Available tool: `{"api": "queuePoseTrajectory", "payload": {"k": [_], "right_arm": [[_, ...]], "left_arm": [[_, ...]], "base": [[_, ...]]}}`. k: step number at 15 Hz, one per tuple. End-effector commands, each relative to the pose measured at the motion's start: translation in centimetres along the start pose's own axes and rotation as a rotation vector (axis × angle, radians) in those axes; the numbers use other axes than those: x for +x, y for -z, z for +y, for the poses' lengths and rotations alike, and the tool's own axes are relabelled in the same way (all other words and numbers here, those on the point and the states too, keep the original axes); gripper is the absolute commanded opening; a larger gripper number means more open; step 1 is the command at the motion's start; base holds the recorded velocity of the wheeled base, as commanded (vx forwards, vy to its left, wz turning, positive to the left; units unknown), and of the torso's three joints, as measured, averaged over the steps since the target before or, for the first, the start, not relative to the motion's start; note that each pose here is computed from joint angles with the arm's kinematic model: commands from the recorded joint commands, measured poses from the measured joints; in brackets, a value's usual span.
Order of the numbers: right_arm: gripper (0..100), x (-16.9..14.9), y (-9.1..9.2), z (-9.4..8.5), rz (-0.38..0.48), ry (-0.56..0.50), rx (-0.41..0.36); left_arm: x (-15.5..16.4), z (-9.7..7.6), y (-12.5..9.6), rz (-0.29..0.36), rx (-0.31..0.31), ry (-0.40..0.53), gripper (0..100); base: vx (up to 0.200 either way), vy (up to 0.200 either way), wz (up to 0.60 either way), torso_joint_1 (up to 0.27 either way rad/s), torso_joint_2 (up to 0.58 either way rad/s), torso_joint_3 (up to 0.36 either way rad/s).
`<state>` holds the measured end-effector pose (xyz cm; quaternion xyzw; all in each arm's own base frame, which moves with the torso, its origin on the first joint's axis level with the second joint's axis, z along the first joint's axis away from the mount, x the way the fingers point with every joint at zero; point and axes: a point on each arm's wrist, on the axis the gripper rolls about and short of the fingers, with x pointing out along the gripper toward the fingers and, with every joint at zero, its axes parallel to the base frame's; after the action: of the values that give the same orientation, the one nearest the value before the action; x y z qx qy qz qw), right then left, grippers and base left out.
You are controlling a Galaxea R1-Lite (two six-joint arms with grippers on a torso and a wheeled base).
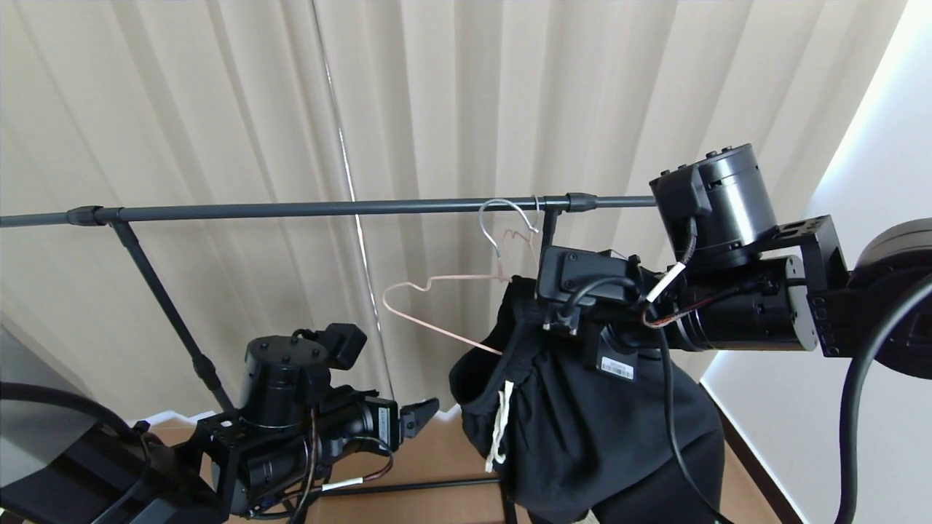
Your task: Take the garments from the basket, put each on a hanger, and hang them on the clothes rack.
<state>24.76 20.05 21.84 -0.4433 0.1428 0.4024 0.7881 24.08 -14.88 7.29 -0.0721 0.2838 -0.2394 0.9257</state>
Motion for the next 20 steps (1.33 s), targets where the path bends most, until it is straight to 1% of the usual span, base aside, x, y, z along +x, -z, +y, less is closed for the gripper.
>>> {"api": "queuePoseTrajectory", "payload": {"k": [1, 3, 5, 7, 12, 13, 16, 18, 19, 20], "right_arm": [[0, -0.6, -0.7, 1.0, -0.032, -0.010, -0.024], [0, -1.3, -0.7, 1.9, -0.034, -0.020, -0.034], [0, -2.2, -0.8, 2.4, -0.049, -0.022, -0.040], [0, -3.0, -0.9, 2.4, -0.067, -0.014, -0.040], [0, -3.8, -0.8, 2.9, -0.084, -0.022, -0.047], [0, -3.7, -1.1, 3.3, -0.107, -0.019, -0.055], [0, -3.7, -1.1, 3.3, -0.136, 0.007, -0.053], [0, -3.8, -1.2, 3.2, -0.140, 0.011, -0.053], [0, -4.1, -1.2, 3.2, -0.146, 0.016, -0.051], [0, -4.1, -1.2, 3.1, -0.147, 0.017, -0.051]], "left_arm": [[0.6, -0.4, 0.5, 0.019, 0.007, 0.001, 100], [1.0, -0.5, 0.3, 0.010, -0.010, -0.016, 100], [1.3, -0.5, 0.3, 0.007, -0.013, -0.026, 100], [1.7, -0.5, 0.5, 0.018, -0.023, -0.032, 100], [2.1, -1.3, 1.3, 0.034, -0.006, -0.039, 100], [2.1, -1.4, 1.3, 0.036, -0.003, -0.037, 100], [2.1, -1.7, 1.6, 0.047, 0.004, -0.029, 100], [2.0, -1.8, 1.7, 0.049, 0.006, -0.028, 100], [2.0, -1.8, 1.7, 0.048, 0.007, -0.030, 0], [2.1, -1.8, 1.7, 0.046, 0.007, -0.031, 0]], "base": [[0.000, 0.000, 0.00, 0.000, 0.00, 0.000], [0.000, 0.000, 0.00, 0.000, 0.00, 0.000], [0.000, 0.000, 0.00, 0.000, 0.00, 0.000], [0.000, 0.000, 0.00, 0.000, 0.00, 0.000], [0.000, 0.000, 0.00, 0.000, 0.00, 0.000], [0.000, 0.000, 0.00, 0.000, 0.00, 0.000], [0.000, 0.000, 0.00, 0.000, 0.00, 0.000], [0.000, 0.000, 0.00, 0.000, 0.00, 0.000], [0.000, 0.000, 0.00, 0.000, 0.00, 0.000], [0.000, 0.000, 0.00, 0.000, 0.00, 0.000]]}}
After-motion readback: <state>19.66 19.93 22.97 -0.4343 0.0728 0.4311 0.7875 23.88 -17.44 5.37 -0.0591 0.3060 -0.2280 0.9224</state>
